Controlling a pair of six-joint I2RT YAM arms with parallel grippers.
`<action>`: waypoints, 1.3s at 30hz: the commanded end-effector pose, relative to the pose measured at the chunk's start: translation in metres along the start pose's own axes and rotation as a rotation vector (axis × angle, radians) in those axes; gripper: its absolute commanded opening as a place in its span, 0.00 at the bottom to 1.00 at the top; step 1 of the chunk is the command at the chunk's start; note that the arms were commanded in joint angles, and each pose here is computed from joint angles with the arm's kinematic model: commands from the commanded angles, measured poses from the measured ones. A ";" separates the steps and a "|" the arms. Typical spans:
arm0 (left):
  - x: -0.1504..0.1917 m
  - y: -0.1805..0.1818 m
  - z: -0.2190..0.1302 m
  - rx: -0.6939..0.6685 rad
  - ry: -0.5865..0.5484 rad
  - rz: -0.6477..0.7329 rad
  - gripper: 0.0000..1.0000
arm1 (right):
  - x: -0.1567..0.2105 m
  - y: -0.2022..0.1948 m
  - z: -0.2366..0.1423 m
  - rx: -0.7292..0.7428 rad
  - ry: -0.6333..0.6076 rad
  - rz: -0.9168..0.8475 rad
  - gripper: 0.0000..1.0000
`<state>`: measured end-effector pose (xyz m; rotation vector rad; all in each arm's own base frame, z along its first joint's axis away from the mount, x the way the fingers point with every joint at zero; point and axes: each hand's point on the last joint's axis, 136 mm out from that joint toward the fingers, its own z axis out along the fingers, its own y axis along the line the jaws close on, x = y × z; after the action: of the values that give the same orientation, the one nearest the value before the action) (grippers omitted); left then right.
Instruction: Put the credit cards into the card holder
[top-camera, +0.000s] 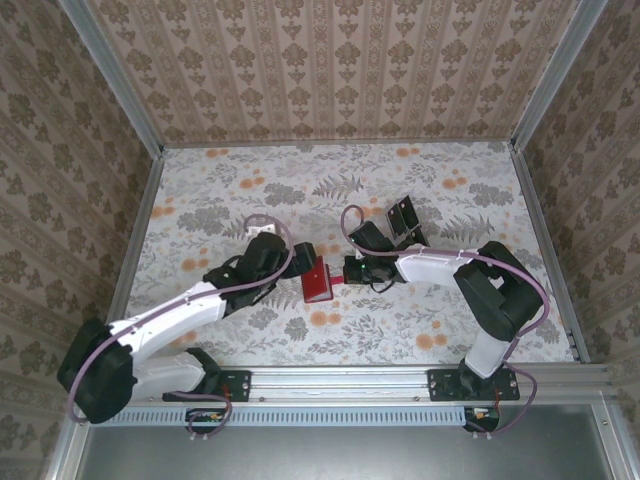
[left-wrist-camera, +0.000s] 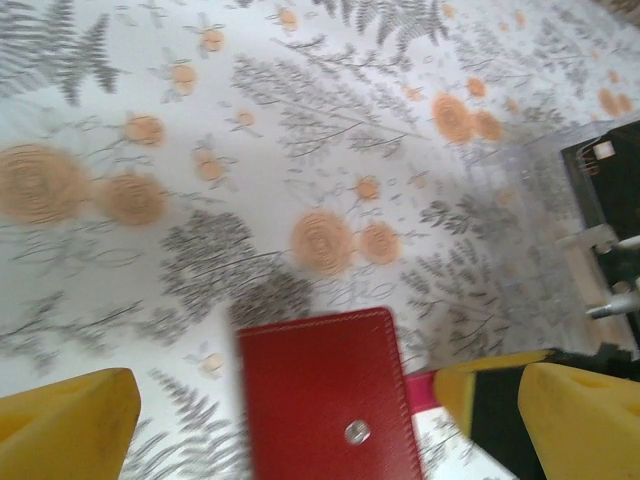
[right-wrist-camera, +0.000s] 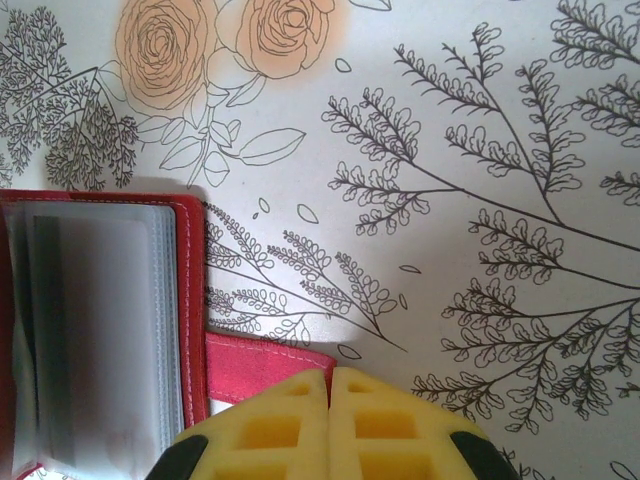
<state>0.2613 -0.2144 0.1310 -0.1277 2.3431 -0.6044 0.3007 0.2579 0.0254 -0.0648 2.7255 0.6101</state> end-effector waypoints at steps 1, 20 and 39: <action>0.030 0.044 -0.012 -0.166 0.110 0.084 1.00 | 0.003 -0.002 -0.006 -0.008 0.001 0.018 0.01; 0.076 0.033 0.019 -0.141 0.275 0.256 1.00 | 0.003 0.000 -0.004 -0.012 0.017 0.016 0.01; 0.104 0.052 0.036 -0.476 0.419 0.575 1.00 | 0.002 0.002 -0.004 -0.015 0.018 0.013 0.01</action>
<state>0.2210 -0.2288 0.0320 0.4279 2.6681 0.0838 0.2993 0.2578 0.0246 -0.0661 2.7305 0.6186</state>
